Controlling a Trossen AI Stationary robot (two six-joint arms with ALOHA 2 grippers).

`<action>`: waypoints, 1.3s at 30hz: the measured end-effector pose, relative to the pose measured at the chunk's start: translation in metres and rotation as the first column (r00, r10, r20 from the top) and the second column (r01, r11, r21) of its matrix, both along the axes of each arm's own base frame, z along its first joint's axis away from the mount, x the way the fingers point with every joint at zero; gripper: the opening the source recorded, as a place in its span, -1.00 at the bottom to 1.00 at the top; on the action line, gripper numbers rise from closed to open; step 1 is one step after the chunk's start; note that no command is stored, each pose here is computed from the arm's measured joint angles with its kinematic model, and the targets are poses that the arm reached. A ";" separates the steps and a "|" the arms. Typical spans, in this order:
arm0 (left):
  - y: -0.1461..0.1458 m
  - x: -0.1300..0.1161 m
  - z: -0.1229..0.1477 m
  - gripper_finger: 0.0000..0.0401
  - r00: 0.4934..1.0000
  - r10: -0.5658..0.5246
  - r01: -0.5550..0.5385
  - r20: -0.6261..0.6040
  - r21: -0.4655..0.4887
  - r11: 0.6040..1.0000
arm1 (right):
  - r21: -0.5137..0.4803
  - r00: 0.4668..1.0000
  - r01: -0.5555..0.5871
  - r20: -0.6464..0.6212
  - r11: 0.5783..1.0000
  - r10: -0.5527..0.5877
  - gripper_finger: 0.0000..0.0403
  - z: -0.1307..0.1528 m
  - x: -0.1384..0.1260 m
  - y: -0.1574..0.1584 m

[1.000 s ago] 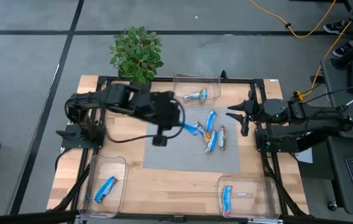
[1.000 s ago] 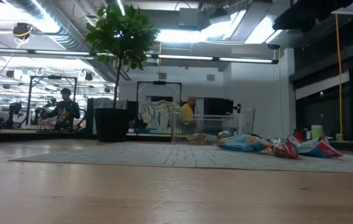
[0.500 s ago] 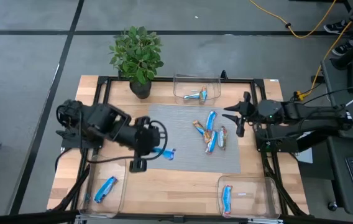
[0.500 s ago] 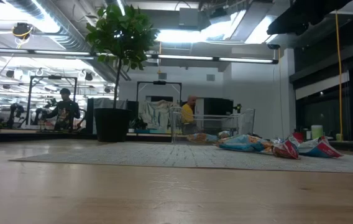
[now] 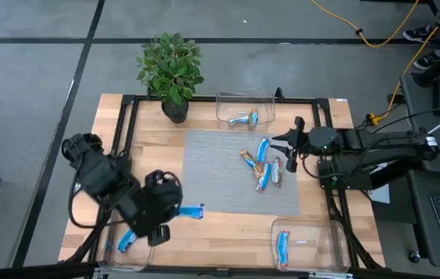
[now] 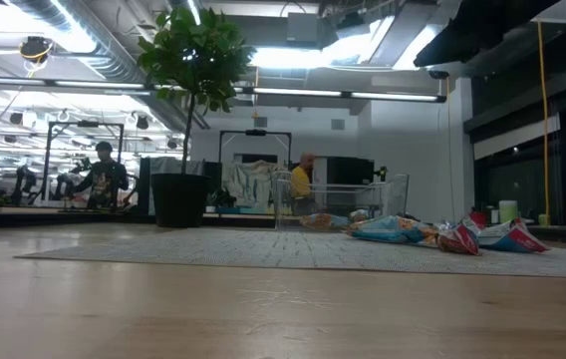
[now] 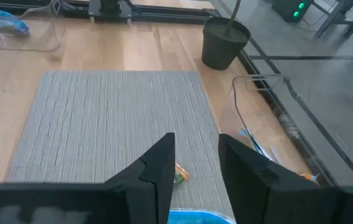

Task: Pick and place Granola Bars by type
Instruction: Put the blue granola bar into the bottom left transparent bin

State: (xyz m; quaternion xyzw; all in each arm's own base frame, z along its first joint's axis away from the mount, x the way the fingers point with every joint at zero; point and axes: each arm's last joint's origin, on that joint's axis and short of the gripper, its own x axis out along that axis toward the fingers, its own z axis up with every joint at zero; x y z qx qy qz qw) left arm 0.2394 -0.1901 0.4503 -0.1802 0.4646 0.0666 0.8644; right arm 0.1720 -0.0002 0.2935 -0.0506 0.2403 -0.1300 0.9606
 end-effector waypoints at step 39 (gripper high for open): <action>-0.084 -0.086 -0.196 -0.99 0.587 0.507 -0.520 -0.632 0.186 0.834 | -0.034 0.997 -0.018 0.079 0.999 0.021 -0.37 0.005 0.013 -0.001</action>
